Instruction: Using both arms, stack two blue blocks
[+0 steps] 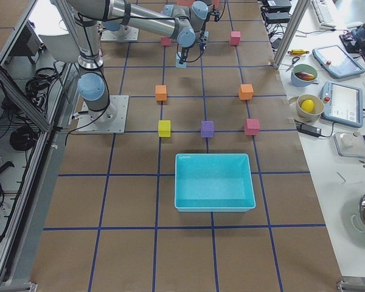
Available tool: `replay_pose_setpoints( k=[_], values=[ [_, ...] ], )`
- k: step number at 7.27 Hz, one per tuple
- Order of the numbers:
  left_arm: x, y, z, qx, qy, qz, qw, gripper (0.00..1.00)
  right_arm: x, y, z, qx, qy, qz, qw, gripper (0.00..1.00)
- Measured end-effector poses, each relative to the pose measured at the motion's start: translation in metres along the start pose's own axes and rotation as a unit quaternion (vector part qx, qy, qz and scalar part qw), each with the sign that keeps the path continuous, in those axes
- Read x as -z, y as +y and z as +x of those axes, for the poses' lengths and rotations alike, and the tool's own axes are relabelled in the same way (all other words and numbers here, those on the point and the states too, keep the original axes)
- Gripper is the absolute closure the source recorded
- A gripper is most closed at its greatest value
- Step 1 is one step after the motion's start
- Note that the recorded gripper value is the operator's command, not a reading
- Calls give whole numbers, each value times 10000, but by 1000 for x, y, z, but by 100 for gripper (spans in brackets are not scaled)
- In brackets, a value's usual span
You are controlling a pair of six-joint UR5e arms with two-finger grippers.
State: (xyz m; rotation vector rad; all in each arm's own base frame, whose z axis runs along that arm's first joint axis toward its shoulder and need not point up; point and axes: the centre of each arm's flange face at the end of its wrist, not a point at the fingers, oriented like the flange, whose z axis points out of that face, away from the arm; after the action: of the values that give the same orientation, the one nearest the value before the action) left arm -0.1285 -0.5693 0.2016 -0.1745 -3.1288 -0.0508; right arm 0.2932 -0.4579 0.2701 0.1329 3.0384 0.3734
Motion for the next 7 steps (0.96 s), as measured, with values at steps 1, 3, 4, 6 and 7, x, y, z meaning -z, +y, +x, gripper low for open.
replay_pose_setpoints(
  k=[1,3,4,6,7],
  values=[
    [-1,0,0,-5,-1,0,10000,13,-22,9,-17,126,-14,146,9998,100],
    [-3,0,0,-11,-4,-11,10000,24,-50,21,-40,249,-38,302,9992,100],
    [-3,-1,0,-19,-5,-12,10000,46,-56,25,-43,277,-28,297,9992,100],
    [-2,-1,0,-55,-7,4,10000,68,-67,32,-47,333,17,220,9992,75],
    [-2,-2,0,-65,-8,12,10000,70,-72,34,-48,351,37,179,9992,74]
  ],
)
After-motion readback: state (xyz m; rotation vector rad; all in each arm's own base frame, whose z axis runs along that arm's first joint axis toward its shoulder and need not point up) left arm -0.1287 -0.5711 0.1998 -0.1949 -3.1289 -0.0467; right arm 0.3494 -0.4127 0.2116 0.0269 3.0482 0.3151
